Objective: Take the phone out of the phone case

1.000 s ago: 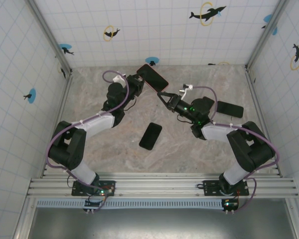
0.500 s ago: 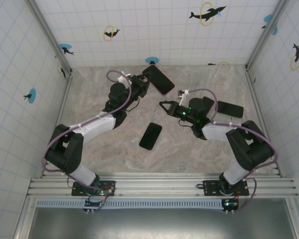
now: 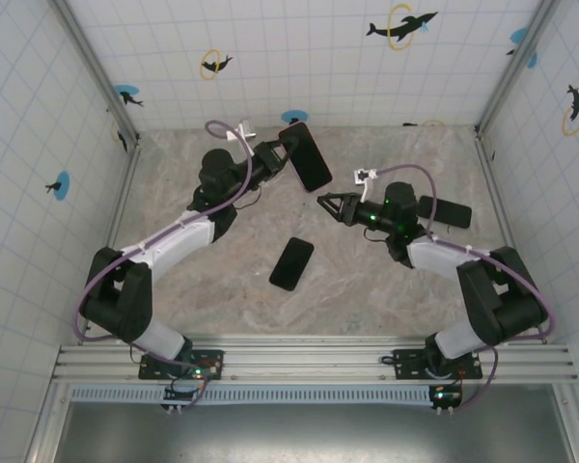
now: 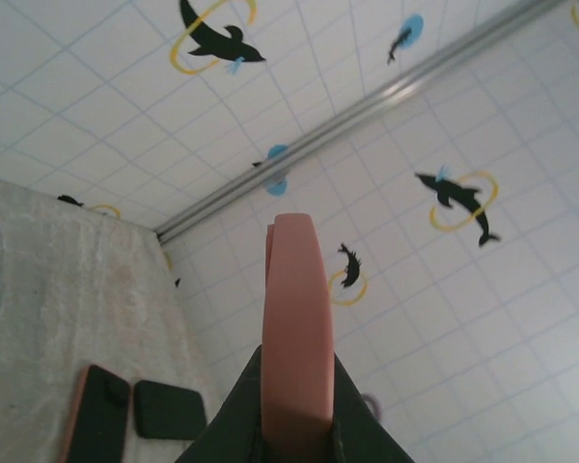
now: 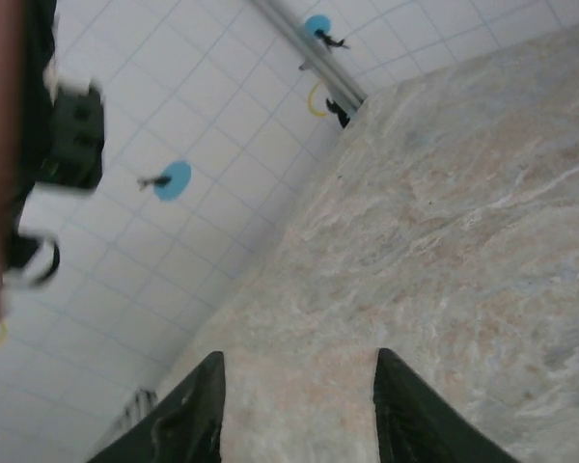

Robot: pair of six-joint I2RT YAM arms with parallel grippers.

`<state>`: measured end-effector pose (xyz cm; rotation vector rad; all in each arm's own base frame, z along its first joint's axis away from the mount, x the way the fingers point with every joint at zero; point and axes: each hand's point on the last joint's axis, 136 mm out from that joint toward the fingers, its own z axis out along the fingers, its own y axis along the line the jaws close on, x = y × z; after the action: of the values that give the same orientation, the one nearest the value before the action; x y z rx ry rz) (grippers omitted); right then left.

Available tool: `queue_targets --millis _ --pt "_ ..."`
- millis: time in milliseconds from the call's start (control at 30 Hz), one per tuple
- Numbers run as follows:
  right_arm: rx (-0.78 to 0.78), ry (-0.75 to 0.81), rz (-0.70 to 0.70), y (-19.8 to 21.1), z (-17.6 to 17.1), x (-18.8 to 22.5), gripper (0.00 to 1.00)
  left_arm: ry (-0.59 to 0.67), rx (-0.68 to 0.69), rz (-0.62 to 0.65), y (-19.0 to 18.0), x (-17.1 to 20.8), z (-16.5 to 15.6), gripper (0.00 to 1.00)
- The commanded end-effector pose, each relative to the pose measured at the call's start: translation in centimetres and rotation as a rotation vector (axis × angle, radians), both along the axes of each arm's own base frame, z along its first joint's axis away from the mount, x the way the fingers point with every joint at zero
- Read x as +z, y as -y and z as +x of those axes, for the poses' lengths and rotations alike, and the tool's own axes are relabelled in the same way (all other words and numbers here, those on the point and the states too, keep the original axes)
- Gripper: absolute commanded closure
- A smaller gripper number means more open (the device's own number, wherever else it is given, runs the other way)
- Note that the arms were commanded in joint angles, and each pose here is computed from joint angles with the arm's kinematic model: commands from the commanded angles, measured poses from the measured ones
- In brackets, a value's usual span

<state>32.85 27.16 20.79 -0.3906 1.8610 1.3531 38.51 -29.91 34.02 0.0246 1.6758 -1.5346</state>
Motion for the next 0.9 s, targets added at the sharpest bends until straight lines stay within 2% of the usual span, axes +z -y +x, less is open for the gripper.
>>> queue_targets --millis 0,100,267,367,600,867 --pt "0.238 0.157 -0.154 -0.4 -3.0 0.1 0.51 0.323 -0.174 0.116 1.0 3.9 -3.1 1.0" --pt "0.337 0.21 -0.235 0.1 -4.3 -0.3 0.49 0.445 -0.267 0.188 1.6 4.3 -4.7 1.0" --pt "0.388 0.385 -0.205 0.2 -5.4 1.9 0.5 0.56 -0.388 0.196 1.9 5.3 -6.7 1.0" --pt "0.402 0.48 -0.171 0.0 -5.8 3.6 0.52 0.611 -0.404 0.23 1.9 5.1 -7.2 1.0" --pt "0.44 0.582 -0.129 -0.9 -5.9 6.2 0.59 0.673 -0.438 0.242 1.8 5.0 -8.2 1.0" --pt "0.477 0.584 -0.116 -1.3 -5.5 6.7 0.73 0.678 -0.464 0.242 1.9 4.8 -8.6 1.0"
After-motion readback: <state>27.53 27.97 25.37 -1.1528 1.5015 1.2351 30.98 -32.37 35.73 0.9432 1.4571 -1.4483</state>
